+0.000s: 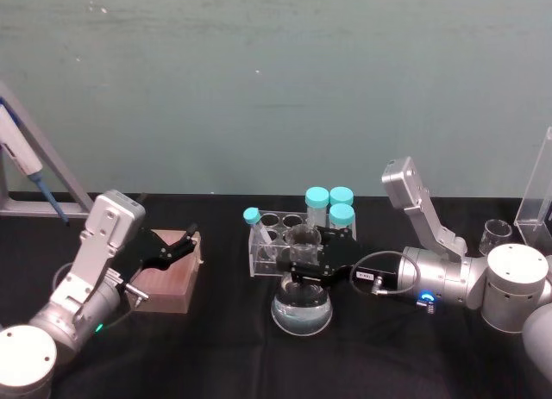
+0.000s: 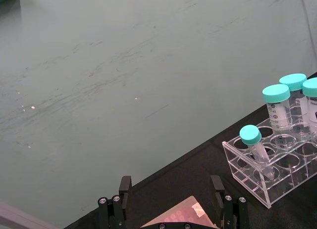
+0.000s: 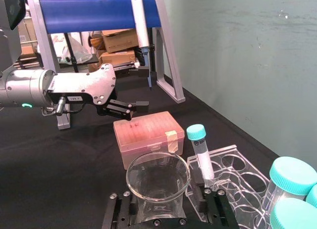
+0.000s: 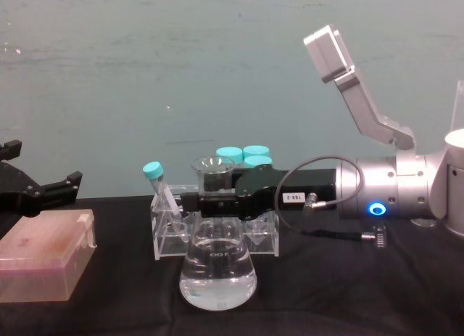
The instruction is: Place the experimental apparatus aside using one hand.
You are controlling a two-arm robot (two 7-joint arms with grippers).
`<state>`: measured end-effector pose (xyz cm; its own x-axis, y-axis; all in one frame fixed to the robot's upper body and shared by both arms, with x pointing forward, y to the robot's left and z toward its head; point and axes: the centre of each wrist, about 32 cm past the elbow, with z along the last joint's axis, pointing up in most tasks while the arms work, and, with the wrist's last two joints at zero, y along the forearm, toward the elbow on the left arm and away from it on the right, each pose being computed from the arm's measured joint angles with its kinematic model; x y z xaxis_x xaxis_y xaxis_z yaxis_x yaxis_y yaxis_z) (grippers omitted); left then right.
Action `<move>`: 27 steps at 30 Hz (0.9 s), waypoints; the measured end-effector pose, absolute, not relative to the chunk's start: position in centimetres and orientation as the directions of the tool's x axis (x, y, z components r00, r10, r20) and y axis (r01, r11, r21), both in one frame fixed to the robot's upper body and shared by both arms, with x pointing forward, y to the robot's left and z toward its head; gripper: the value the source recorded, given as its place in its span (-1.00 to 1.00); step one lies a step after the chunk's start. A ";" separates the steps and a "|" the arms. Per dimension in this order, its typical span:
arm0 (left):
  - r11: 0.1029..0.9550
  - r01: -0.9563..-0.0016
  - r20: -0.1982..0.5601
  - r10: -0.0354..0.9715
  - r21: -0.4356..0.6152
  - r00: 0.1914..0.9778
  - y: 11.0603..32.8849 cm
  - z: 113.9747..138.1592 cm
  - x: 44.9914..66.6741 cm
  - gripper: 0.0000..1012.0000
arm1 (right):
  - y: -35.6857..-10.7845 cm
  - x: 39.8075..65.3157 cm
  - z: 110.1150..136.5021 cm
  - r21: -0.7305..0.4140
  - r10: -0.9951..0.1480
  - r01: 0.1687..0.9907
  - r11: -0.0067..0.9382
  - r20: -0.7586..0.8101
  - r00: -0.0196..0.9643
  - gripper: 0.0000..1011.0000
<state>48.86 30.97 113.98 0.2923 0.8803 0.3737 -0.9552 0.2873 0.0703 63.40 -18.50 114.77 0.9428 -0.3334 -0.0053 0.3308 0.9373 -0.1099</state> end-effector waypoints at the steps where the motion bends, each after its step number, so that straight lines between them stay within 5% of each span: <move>1: 0.287 -0.955 0.374 0.880 0.070 0.292 31.0 114.0 48.9 0.98 | -18.5 63.4 114.8 -0.110 -0.333 0.331 0.937 -0.005 0.943 0.32; 7: 0.287 -0.955 0.374 0.880 0.070 0.292 31.0 114.0 48.9 0.98 | -18.5 63.4 114.8 -0.110 -0.334 0.331 0.937 -0.005 0.943 -0.09; 27: 0.287 -0.955 0.374 0.880 0.070 0.292 31.0 114.0 48.9 0.98 | -18.7 63.3 114.8 -0.103 -0.335 0.333 0.937 -0.002 0.942 -0.10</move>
